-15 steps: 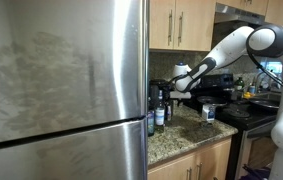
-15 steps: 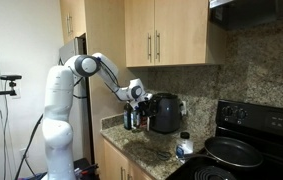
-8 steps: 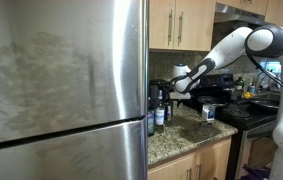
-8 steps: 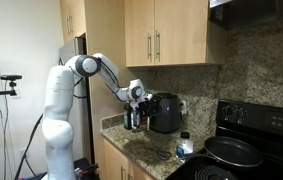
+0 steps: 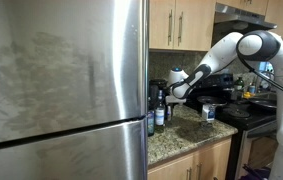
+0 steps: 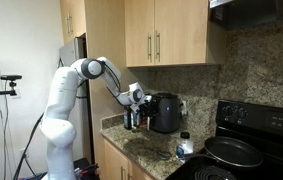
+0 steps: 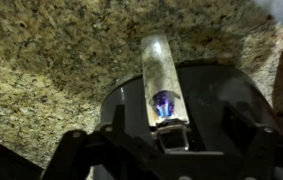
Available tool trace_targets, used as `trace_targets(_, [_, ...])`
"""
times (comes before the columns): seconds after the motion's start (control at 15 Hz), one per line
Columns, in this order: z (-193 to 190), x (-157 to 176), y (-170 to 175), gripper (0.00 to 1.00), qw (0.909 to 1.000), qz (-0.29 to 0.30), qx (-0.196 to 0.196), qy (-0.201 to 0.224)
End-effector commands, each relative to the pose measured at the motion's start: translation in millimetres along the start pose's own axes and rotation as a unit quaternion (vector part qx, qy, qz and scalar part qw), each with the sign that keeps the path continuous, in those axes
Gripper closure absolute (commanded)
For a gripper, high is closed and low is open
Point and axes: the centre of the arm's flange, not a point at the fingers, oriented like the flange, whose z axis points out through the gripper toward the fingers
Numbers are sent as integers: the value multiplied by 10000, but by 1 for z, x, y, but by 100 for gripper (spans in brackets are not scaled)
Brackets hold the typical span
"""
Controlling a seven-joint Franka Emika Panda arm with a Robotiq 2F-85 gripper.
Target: Open the air fryer
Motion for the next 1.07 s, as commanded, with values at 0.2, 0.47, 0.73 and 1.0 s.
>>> trace_targets(0.2, [32,8,7,58,9996,-42,-229,180])
trace_targets(0.47, [27,3,3,91,9993,-209,-183,268])
trace_targets(0.73, [2,-3,6,92,9984,-295,-490,33])
trace_targets(1.0, [-21,-5,16,92,9952,-190,-677,-683])
